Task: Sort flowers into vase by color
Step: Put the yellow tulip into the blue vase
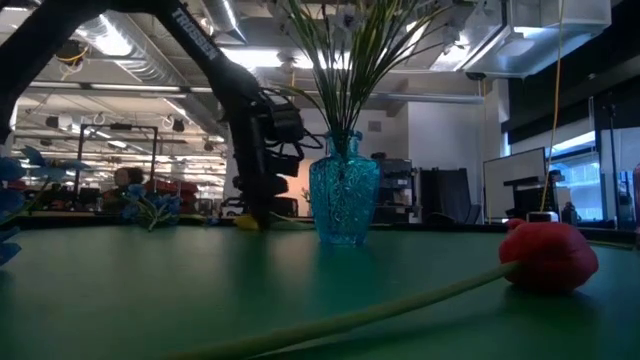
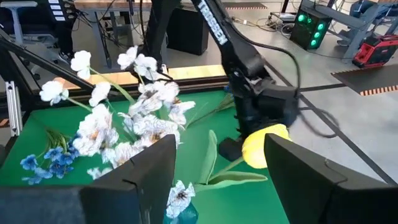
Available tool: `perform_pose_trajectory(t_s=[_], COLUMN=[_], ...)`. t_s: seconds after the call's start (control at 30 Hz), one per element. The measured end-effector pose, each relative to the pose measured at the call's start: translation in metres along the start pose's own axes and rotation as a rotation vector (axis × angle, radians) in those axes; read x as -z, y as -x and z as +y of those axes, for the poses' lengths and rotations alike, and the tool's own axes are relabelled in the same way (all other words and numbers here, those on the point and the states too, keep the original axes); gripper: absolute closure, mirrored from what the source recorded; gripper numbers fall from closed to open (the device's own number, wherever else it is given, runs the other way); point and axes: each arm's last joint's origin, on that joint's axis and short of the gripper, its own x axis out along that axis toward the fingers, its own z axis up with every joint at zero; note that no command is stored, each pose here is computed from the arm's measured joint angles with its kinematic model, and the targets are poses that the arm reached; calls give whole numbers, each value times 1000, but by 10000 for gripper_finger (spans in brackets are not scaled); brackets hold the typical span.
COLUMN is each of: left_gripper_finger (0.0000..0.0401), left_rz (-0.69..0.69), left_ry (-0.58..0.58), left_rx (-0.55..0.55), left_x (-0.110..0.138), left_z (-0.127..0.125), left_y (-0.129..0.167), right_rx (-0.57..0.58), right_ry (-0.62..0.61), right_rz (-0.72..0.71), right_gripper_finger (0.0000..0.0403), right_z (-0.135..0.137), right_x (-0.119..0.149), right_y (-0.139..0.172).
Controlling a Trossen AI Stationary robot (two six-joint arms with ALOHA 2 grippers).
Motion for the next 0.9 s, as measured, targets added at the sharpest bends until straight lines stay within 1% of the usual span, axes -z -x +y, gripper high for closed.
perform_pose_trajectory(t_s=[0.1,0.2,0.33,0.4,0.5,0.63,0.7,0.77,0.83,0.9], left_gripper_finger=[397,398,398,399,399,399,399,399,399,399], left_rz=[77,83,107,92,74,-35,-114,-198,-269,-292], left_ry=[-54,-96,-135,-140,-157,-160,-155,-140,-132,-131], left_rx=[-32,-103,-194,-232,-316,-397,-393,-343,-257,-158], left_x=[10,15,34,45,68,98,112,126,142,158], left_z=[-13,-23,-41,-51,-67,-90,-104,-118,-132,-145], left_y=[22,53,89,111,142,183,202,218,232,243], right_rx=[1,-6,2,17,29,52,65,66,68,69], right_ry=[-4,-29,-46,-53,-57,-64,-78,-91,-109,-127], right_rz=[20,40,69,75,90,105,108,114,121,126], right_gripper_finger=[159,159,159,159,159,159,159,159,159,159], right_z=[-2,-6,-10,-12,-14,-16,-17,-17,-16,-16], right_x=[2,5,9,10,13,16,16,17,17,18], right_y=[9,21,37,41,49,54,54,54,53,52])
